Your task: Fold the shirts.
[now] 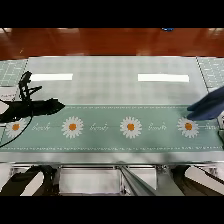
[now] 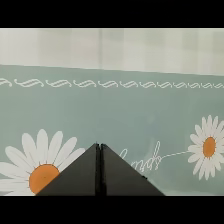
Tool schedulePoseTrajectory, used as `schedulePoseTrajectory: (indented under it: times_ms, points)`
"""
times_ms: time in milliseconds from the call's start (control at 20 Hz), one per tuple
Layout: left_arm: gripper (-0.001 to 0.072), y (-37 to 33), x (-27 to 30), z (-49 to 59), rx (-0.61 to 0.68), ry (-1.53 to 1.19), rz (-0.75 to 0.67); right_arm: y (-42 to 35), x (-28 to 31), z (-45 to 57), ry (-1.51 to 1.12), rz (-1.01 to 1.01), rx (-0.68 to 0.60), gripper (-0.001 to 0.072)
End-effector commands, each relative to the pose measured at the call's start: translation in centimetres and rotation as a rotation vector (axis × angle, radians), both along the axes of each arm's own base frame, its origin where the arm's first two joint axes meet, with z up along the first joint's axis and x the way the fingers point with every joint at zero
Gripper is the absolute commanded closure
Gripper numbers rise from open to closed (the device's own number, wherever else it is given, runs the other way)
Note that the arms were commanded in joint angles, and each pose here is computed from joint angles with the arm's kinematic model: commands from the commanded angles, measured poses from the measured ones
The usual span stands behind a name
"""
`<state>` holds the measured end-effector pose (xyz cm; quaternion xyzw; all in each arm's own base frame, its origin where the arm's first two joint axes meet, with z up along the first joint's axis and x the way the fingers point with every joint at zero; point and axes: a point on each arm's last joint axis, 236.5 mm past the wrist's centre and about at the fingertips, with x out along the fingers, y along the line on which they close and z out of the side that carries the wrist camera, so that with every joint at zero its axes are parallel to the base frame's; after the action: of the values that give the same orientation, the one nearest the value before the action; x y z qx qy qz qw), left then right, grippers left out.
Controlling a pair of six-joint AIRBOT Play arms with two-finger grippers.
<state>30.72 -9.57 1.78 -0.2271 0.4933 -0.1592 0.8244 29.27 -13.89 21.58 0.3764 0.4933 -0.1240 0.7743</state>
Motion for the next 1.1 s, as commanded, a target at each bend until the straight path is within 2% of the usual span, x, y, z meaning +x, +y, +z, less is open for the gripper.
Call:
schedulePoseTrajectory:
  times_ms: [0,350,450,500,550,600,800,850,900,1000,1050]
  points:
    - [0.0687,0.2,0.5,0.1,0.005,-0.017,0.013,-1.4,-7.4,-4.8,0.177,-0.174,0.018,0.0686]
    - [0.0687,0.3,0.8,0.2,0.013,-0.035,0.015,-3.2,-23.5,-12.7,0.584,-0.515,-0.016,0.0685]
    - [0.0687,0.0,0.5,0.2,0.015,-0.033,-0.005,-2.6,-25.7,-14.0,0.676,-0.530,-0.010,0.0670]
    - [0.0688,0.0,0.5,0.2,0.016,-0.033,-0.006,-2.3,-26.6,-14.6,0.718,-0.528,-0.006,0.0445]
    - [0.0687,0.0,0.6,0.2,0.016,-0.034,-0.005,-2.1,-27.4,-15.0,0.748,-0.523,-0.013,0.0301]
    - [0.0687,0.1,0.7,0.2,0.018,-0.040,0.000,-2.2,-28.2,-15.1,0.781,-0.537,-0.024,0.0300]
    - [0.0688,3.0,4.3,3.0,0.100,-0.167,0.040,-3.1,-26.2,-15.2,0.689,-0.539,-0.036,0.0305]
    - [0.0688,4.3,5.9,4.8,0.115,-0.206,0.067,-3.6,-23.8,-14.9,0.583,-0.538,-0.032,0.0361]
    - [0.0688,5.5,7.7,7.1,0.122,-0.251,0.096,-4.6,-20.4,-14.0,0.432,-0.542,-0.033,0.0476]
    - [0.0688,7.1,11.1,13.3,0.126,-0.364,0.139,-6.2,-9.1,-8.0,-0.076,-0.466,0.000,0.0672]
    - [0.0688,7.2,12.5,16.5,0.118,-0.418,0.149,-5.5,-3.4,-2.8,-0.344,-0.359,0.003,0.0685]
